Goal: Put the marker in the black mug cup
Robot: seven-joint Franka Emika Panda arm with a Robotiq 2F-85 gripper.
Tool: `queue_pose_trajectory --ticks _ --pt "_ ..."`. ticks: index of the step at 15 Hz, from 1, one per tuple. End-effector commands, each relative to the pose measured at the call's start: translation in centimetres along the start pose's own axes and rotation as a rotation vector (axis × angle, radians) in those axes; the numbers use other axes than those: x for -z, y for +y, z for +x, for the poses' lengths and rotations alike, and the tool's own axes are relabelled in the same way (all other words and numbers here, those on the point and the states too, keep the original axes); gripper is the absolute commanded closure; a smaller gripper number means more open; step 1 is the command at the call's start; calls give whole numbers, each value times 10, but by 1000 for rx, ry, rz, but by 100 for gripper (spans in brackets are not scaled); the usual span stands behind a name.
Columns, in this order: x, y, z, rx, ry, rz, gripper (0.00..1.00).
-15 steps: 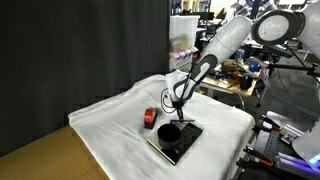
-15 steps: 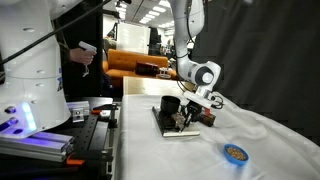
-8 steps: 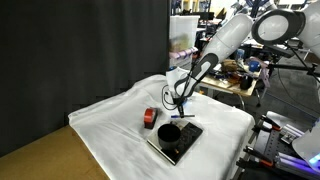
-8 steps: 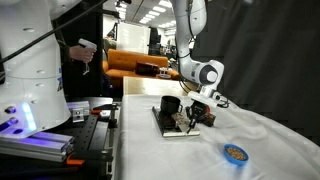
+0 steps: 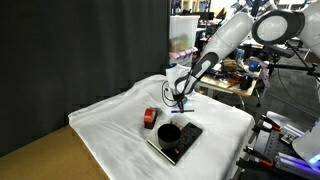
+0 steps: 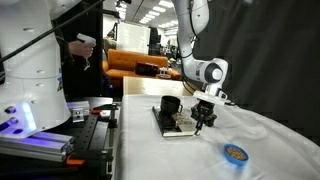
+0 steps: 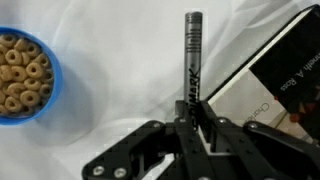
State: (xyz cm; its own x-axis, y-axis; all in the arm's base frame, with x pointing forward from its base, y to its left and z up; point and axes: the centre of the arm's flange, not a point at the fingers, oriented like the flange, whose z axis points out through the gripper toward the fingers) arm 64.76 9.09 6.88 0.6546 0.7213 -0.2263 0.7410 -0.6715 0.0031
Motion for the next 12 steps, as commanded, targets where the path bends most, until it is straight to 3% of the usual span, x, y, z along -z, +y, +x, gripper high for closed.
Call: queue_pose_trajectory --ticks 1,12 --pt "22 5 3 -7 10 -18 96" --pt "108 8 64 87 281 -134 96"
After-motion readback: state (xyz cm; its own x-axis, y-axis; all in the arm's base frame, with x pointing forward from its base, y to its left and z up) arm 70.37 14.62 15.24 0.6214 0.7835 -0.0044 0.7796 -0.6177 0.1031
